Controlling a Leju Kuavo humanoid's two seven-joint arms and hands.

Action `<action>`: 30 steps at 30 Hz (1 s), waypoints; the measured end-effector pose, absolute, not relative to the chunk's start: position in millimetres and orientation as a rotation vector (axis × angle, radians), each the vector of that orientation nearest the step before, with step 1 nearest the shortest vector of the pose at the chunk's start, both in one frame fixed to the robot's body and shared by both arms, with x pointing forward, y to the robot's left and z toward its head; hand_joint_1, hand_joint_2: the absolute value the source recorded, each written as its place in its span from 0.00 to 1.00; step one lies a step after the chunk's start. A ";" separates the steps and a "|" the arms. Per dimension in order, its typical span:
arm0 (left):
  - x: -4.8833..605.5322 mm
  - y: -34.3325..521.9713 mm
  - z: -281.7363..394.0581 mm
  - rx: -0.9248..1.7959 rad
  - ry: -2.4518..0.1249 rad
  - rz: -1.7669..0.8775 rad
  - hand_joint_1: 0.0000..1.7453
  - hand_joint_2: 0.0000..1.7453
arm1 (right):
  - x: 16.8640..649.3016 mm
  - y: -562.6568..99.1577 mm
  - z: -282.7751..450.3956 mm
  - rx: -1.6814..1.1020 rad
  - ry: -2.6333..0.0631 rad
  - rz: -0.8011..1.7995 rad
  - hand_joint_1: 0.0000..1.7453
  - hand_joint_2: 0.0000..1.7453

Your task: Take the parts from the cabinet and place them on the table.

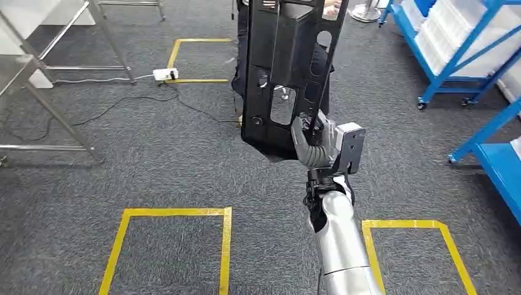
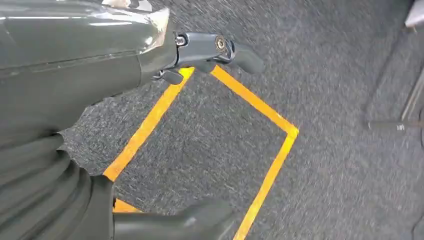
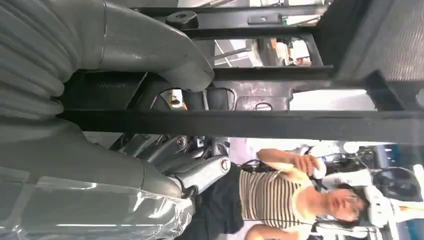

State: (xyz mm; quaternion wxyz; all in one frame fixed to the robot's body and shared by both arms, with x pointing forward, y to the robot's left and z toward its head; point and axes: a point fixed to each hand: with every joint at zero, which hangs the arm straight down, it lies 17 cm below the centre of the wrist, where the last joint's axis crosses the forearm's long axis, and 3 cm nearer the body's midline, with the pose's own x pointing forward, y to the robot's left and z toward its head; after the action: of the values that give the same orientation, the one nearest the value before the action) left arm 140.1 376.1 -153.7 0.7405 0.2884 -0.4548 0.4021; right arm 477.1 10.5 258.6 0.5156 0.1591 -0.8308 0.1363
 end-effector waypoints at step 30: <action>215.6 381.9 -122.6 0.448 -1.216 0.886 0.00 1.00 | 490.8 -79.5 238.3 0.119 -2.023 0.268 1.00 1.00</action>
State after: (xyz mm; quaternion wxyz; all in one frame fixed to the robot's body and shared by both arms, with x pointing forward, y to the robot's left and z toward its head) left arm 215.6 381.9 -122.6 0.7073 0.2016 -0.5476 0.3990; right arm 490.8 -79.5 238.3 0.5216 0.0495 -0.8444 0.1117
